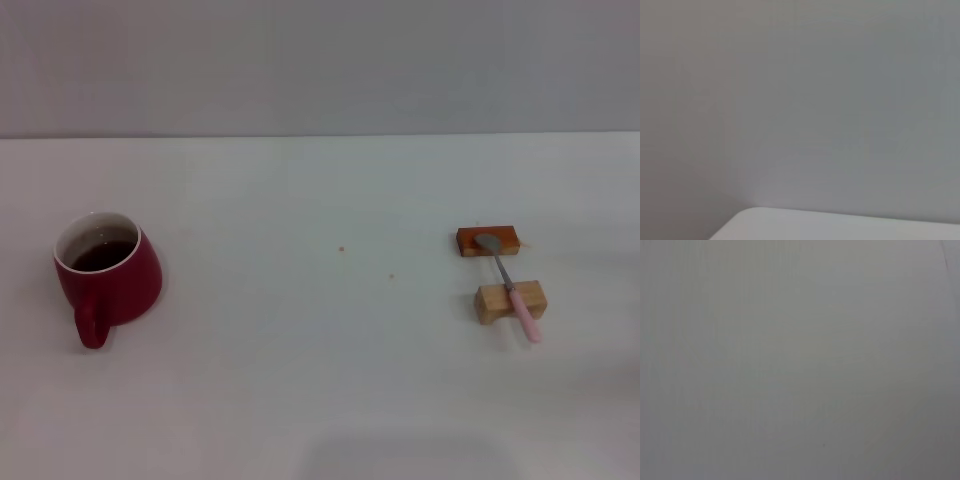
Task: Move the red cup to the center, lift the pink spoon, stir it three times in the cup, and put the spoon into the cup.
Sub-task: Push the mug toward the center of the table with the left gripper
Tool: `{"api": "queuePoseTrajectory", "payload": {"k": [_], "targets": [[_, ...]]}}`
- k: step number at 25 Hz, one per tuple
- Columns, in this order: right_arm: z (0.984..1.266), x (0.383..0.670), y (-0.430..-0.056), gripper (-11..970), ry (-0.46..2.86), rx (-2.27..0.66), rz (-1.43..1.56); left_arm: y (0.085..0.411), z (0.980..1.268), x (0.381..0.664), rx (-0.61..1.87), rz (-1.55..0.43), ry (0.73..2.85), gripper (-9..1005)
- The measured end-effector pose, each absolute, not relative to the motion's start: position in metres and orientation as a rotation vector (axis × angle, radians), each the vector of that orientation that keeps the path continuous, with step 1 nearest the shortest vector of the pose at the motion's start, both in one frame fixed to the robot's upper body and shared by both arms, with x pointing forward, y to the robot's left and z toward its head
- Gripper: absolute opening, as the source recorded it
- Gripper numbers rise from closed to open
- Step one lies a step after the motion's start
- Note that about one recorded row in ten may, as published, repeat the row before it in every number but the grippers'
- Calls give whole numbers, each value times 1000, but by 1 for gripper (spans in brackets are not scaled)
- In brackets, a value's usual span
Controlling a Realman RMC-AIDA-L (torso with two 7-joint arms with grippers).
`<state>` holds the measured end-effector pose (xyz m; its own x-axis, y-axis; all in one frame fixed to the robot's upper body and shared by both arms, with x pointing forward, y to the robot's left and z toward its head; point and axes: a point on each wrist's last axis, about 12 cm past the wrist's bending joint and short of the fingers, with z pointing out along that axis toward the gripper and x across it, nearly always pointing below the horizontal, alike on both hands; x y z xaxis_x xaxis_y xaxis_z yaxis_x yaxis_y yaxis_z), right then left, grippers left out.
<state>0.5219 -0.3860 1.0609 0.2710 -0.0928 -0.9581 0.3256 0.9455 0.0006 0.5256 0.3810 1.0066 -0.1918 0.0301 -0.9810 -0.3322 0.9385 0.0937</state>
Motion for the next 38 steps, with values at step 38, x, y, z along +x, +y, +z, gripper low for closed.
{"api": "queuePoseTrajectory", "payload": {"k": [38], "targets": [[1065, 527, -385, 643, 1253, 214, -269, 313, 1000, 529, 429, 179, 1711, 18]]}}
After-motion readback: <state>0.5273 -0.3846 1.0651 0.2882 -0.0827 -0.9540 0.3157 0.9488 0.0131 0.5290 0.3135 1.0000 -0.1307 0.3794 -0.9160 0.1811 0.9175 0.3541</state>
